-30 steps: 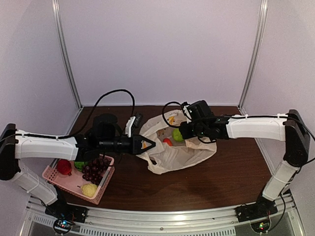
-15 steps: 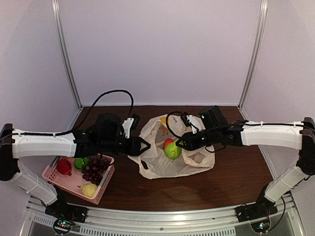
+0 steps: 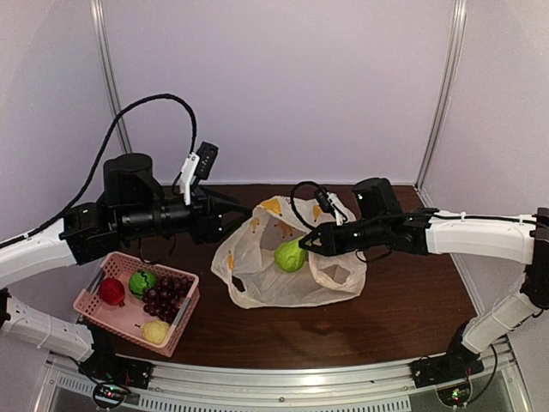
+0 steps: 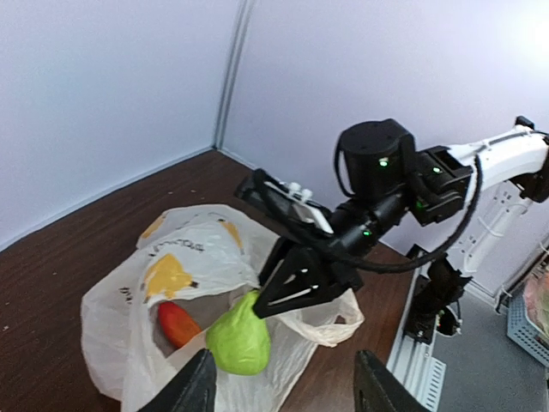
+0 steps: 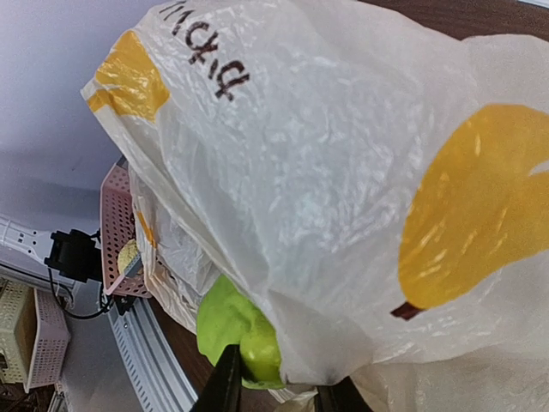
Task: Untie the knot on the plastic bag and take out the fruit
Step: Pick up the fake fruit from the takeout bag.
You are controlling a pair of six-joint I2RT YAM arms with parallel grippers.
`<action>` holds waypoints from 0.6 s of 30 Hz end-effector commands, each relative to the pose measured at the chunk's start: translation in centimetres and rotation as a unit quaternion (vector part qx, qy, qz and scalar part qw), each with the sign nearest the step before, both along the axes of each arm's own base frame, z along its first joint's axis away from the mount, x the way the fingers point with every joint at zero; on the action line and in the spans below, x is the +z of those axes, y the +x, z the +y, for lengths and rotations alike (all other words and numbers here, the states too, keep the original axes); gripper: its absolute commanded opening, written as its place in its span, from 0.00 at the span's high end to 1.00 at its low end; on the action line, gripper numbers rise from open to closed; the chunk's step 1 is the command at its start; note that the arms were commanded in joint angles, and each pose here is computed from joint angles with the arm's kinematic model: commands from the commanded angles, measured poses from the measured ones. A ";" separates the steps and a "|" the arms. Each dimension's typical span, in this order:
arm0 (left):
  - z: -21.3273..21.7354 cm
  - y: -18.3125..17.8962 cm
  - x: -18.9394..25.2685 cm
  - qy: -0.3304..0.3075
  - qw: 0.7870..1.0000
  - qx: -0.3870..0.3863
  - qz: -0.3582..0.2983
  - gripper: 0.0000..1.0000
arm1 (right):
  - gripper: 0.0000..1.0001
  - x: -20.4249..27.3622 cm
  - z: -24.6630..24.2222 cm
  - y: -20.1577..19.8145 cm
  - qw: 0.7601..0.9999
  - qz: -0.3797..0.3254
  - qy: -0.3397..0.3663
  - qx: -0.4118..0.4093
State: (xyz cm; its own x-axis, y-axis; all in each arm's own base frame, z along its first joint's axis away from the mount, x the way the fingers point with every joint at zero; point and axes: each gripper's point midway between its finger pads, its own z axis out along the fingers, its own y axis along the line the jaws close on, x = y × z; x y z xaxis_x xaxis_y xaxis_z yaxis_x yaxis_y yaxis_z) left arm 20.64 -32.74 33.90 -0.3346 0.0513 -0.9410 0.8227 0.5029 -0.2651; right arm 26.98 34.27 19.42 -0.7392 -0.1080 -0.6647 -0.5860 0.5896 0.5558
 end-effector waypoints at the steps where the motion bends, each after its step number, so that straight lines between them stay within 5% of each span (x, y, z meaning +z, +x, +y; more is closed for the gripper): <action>1: -4.3 -3.2 -2.4 0.004 0.993 -0.118 0.017 0.46 | 0.87 2.1 0.1 0.0 1.000 -0.006 0.030 -0.002; 18: -7.6 2.3 -12.0 0.114 0.991 -0.034 0.061 0.23 | 0.86 3.0 0.1 -0.4 0.999 -0.004 0.042 0.003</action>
State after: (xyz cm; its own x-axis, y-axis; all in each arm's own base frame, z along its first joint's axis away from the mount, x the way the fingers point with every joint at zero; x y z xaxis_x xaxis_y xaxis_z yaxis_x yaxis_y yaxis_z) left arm 21.09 -39.60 20.63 -0.4731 0.3233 -0.8195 0.8287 0.4792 -0.2893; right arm 26.46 34.38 20.59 -0.7542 -0.0818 -0.6516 -0.5747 0.5624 0.5945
